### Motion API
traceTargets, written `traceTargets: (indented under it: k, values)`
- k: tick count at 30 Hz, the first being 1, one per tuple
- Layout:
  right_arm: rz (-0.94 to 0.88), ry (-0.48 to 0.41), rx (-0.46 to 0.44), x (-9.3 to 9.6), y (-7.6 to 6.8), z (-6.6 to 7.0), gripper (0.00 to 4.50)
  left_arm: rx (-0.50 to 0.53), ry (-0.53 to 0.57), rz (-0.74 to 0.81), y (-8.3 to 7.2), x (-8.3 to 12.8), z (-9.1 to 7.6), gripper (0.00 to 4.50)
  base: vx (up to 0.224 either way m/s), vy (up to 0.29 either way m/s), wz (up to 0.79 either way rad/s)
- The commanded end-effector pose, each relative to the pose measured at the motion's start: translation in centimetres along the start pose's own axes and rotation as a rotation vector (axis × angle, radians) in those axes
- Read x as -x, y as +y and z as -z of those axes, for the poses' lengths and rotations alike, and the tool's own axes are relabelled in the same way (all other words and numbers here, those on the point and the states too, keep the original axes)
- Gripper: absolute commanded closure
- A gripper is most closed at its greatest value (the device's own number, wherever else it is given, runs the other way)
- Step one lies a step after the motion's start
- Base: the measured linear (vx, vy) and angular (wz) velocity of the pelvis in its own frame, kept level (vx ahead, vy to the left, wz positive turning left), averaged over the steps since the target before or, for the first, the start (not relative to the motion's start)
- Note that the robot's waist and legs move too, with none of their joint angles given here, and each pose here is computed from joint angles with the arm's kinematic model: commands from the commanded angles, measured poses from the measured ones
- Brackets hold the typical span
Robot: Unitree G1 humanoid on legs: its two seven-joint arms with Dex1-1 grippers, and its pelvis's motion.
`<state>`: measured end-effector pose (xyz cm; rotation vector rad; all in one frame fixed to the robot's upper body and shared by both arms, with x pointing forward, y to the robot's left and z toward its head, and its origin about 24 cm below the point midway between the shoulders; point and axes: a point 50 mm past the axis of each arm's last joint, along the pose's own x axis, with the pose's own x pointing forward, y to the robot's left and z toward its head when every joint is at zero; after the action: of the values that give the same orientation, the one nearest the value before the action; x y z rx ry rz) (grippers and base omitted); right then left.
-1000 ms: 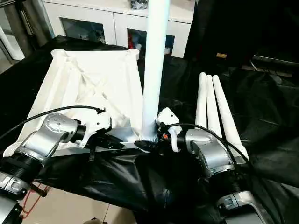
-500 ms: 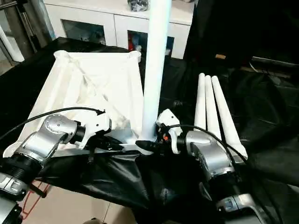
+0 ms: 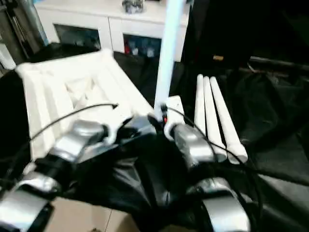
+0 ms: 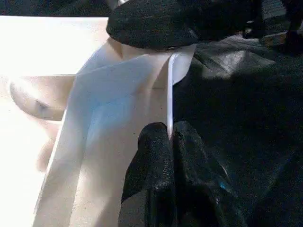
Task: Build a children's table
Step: Rotate leg to tighten
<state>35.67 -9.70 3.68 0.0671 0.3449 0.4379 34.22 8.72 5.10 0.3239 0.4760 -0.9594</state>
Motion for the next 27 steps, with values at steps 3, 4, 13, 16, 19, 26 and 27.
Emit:
traceTargets:
  k: [3, 4, 13, 16, 19, 26, 27]
  values:
    - [-0.111, 0.07, -0.047, -0.6, 2.4, 1.8, 0.8, -0.06, -0.096, 0.057, -1.4, -0.9, -2.2, 4.5, 0.0, 0.0, 0.0]
    - [-0.121, 0.065, -0.035, -0.6, 2.4, 1.7, 0.8, -0.058, -0.097, 0.066, -1.5, -0.7, -2.1, 4.5, 0.0, 0.0, 0.0]
    - [-0.423, 0.032, 0.159, 1.7, 1.2, 1.2, 0.56, -0.142, -0.139, 0.2, -1.7, 0.9, -1.1, 4.5, 0.0, 0.0, 0.0]
    - [-0.501, 0.028, 0.191, 2.7, 0.7, 1.1, 0.56, -0.154, -0.146, 0.252, -1.8, 1.4, -0.9, 4.5, 0.0, 0.0, 0.0]
    - [-0.602, 0.038, 0.22, 4.1, -0.1, 0.9, 0.56, -0.185, -0.127, 0.346, -2.1, 2.3, -0.3, 4.5, 0.0, 0.0, 0.0]
    - [-0.759, 0.098, 0.236, 6.1, -0.3, 1.2, 0.56, -0.239, -0.065, 0.48, -1.7, 3.9, 0.8, 4.5, 0.0, 0.0, 0.0]
    - [-0.768, 0.101, 0.236, 6.2, -0.3, 1.2, 0.71, -0.245, -0.058, 0.481, -1.6, 4.0, 0.9, 4.5, 0.0, 0.0, 0.0]
